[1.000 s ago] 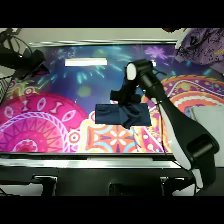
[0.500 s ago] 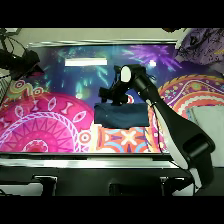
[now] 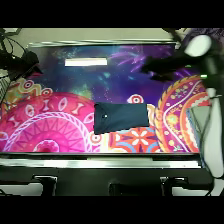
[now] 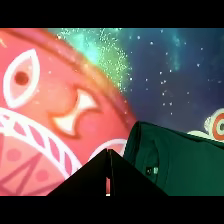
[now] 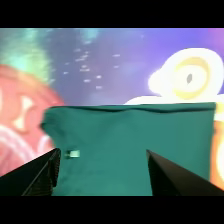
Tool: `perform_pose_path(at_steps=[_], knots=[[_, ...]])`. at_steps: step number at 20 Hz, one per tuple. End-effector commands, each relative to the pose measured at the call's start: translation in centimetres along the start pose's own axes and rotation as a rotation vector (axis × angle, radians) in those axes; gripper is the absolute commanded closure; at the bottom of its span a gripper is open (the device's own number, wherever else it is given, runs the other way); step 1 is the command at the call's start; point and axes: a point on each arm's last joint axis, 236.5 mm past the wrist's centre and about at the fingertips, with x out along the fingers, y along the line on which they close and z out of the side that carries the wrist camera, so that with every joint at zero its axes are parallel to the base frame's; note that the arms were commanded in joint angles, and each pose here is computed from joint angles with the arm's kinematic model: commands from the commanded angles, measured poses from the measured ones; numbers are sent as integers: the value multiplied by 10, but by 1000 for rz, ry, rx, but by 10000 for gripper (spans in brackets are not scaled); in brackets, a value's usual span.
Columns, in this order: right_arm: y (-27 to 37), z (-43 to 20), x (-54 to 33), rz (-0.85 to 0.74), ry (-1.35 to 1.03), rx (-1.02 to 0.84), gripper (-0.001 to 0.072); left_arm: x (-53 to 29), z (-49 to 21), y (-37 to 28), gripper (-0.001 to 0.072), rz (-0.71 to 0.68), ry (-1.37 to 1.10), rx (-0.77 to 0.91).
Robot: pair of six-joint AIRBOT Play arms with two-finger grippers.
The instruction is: Fold the clothes and pants, and hang the long-sleeved shirts on hangers.
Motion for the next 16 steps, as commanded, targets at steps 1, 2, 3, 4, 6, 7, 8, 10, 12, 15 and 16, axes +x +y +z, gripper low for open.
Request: perform_pose_path(at_steps=[1,2,3,4,6,7,8,10,12,15,16], knots=[[-99,-1,-21,14,40,109,97,0,1,3,692,12,-4,0],[-115,-11,-10,90,66,173,99,0,1,3,692,12,-4,0],[-126,-24,4,154,88,225,100,0,1,3,692,12,-4,0],[-135,-38,20,189,112,257,101,0,1,3,692,11,-4,0],[-148,-74,55,215,175,299,102,0,1,3,692,11,-4,0],[-152,-89,71,229,198,320,103,0,1,3,692,11,-4,0],[-153,-101,84,244,216,334,104,0,1,3,692,11,-4,0],[-153,-119,108,259,253,350,133,0,2,4,691,18,-7,0],[-148,-130,129,270,290,338,148,0,2,6,691,24,-9,0],[-142,-138,155,262,307,323,198,0,2,6,692,25,-9,0],[-140,-142,163,258,316,321,237,0,2,6,691,25,-9,0]])
